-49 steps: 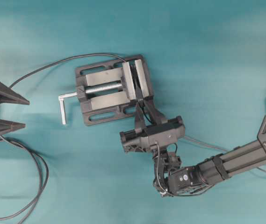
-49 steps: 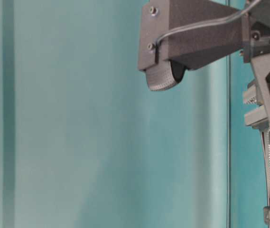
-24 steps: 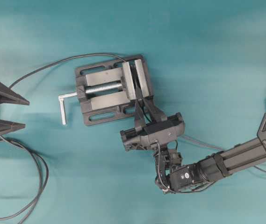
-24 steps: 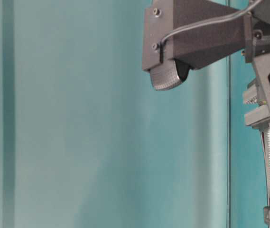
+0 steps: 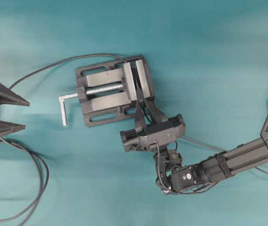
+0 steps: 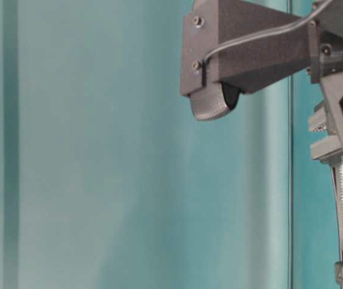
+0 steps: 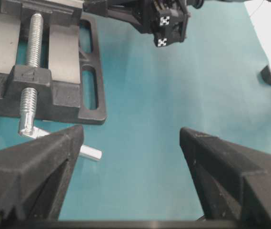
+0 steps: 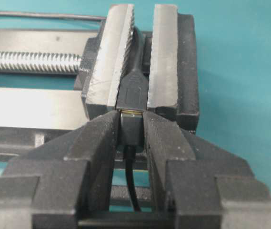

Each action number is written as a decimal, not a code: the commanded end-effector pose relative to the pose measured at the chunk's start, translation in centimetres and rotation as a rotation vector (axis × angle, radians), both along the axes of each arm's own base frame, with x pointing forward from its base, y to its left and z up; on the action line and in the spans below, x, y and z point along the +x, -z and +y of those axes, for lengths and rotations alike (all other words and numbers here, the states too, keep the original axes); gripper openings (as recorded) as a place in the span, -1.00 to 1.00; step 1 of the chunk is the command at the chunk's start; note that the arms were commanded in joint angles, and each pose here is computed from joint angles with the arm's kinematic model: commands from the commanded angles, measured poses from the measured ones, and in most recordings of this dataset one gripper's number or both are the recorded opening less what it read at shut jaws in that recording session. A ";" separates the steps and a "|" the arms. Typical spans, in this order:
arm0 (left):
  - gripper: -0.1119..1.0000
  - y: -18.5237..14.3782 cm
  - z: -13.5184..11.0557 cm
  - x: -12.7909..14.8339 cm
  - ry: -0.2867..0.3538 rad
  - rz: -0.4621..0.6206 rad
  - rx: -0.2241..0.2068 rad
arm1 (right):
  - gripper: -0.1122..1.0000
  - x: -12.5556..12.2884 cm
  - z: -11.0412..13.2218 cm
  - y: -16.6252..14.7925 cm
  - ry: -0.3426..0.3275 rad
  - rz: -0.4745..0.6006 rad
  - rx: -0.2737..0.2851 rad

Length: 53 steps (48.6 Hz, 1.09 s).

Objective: Insert the USB cable into the fixed female connector.
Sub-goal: 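Push the USB plug up into the port with the right gripper, then open the right gripper and pull it back from the vise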

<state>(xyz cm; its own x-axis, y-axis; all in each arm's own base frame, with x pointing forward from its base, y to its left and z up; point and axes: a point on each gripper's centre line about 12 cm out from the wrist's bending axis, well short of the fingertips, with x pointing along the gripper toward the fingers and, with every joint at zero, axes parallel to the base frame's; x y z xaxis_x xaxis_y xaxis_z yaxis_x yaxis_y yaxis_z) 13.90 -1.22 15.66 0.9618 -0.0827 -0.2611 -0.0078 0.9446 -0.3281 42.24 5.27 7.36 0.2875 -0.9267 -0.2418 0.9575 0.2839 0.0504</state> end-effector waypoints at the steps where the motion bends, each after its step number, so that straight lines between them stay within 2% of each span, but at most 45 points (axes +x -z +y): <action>1: 0.99 -0.4 0.0 0.2 0.005 -0.011 0.018 | -0.41 0.3 -7.4 -0.7 0.158 -0.010 0.023; 16: 0.99 -0.5 0.0 0.3 0.005 -0.011 0.018 | -0.38 0.4 -7.0 -0.9 0.141 -0.021 0.041; 21: 0.99 -0.5 0.0 0.3 0.005 -0.011 0.018 | 0.04 0.4 -7.0 -1.0 0.149 -0.027 0.048; 26: 0.99 -0.4 0.0 0.2 0.005 -0.009 0.019 | 0.30 0.2 -6.9 -1.0 0.161 -0.025 0.058; 36: 0.99 -0.4 0.0 0.2 0.005 -0.009 0.020 | 0.27 0.2 -6.0 -1.4 0.154 -0.033 0.047; 43: 0.99 -0.4 0.0 0.2 0.005 -0.009 0.020 | 0.27 -0.1 -4.4 -2.9 0.135 -0.053 0.027; 53: 0.99 -0.4 0.0 0.2 0.003 -0.009 0.019 | 0.27 -0.7 -0.4 -5.7 0.046 -0.105 0.042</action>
<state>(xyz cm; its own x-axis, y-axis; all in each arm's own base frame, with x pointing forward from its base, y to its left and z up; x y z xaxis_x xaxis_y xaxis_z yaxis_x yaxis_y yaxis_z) 13.90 -1.22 15.66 0.9618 -0.0827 -0.2611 -0.0078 0.9446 -0.3281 41.87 4.52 8.62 0.2703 -0.9197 -0.2848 0.9628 0.2569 0.0843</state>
